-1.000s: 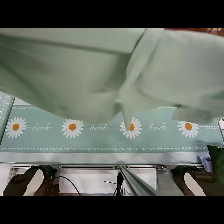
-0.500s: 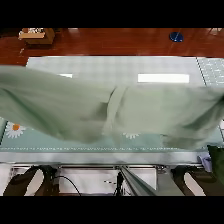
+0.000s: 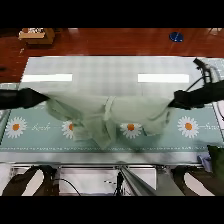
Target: Fold the shirts.
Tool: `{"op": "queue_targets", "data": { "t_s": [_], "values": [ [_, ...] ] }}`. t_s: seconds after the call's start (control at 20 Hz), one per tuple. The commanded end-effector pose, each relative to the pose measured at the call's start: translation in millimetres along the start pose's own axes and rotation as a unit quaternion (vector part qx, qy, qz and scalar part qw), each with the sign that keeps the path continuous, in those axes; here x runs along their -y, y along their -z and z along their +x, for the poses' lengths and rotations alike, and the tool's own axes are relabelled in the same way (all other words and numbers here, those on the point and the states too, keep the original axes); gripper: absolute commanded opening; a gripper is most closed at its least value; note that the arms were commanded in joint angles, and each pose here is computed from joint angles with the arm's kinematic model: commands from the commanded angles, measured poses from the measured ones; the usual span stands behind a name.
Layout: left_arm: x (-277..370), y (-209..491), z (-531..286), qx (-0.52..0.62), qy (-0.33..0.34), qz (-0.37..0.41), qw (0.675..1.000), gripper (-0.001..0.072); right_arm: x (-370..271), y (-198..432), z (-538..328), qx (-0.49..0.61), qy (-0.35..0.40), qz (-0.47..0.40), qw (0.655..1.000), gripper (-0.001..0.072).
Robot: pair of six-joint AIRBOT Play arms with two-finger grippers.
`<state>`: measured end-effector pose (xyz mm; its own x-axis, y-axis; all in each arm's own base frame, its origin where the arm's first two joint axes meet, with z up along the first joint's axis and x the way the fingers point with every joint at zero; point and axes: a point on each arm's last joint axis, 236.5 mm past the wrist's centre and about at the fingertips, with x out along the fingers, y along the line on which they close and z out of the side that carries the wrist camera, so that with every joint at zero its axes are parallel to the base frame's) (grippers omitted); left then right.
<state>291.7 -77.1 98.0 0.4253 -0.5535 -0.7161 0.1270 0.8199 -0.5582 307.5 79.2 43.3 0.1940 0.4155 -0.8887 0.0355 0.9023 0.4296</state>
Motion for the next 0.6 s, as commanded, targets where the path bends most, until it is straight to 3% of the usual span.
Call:
{"op": "queue_targets", "data": {
  "t_s": [0.0, 0.55],
  "values": [
    [-47, 16, 64, -0.021, -0.017, -0.017, 0.999, 0.002, -3, -43, 53, 0.032, -0.06, 0.039, 0.997, 0.0025],
    [-100, -37, 137, 0.07, -0.067, -0.086, 0.992, 0.0021, 19, -112, 79, 0.146, -0.06, 0.091, 0.983, 0.0026]
  ]
}}
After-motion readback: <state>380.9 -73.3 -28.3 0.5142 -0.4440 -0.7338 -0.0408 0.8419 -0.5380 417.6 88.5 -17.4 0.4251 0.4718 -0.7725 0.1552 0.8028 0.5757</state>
